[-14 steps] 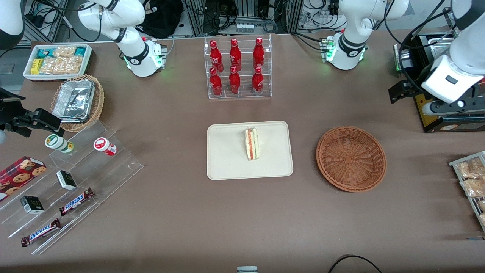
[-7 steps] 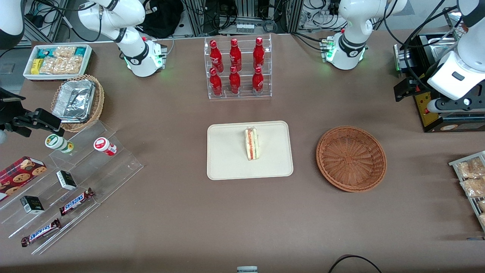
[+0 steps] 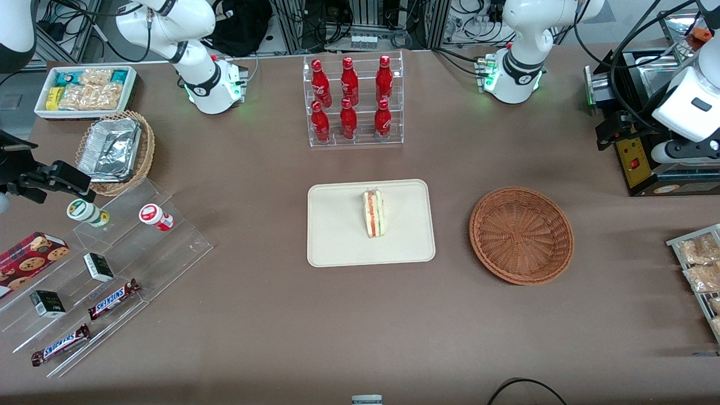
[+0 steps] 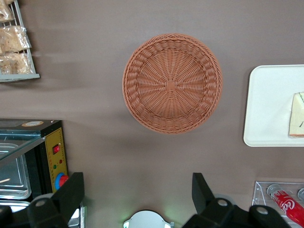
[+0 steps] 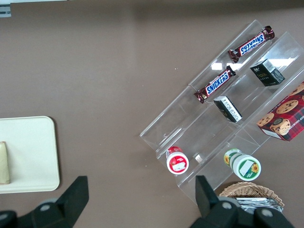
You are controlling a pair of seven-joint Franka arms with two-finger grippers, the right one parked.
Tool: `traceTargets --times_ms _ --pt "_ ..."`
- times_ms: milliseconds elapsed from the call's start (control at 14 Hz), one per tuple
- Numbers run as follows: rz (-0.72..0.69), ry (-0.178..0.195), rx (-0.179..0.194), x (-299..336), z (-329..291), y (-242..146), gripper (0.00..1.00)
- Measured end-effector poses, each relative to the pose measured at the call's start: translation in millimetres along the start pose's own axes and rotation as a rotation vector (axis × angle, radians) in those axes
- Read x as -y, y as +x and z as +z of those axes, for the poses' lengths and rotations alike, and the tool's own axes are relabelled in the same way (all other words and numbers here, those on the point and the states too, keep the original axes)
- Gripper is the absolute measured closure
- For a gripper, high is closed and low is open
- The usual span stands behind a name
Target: Place sandwich from basket to tray
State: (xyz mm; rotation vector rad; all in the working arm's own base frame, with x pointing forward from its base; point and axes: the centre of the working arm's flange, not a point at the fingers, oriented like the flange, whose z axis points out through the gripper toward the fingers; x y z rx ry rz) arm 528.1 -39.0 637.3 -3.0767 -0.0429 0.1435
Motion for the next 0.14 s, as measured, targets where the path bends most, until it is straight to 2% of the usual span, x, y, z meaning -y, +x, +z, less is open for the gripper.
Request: traceTargets --times_ms 143 --pt "-0.013 -0.002 0.001 9.3 0.6 1.0 0.0"
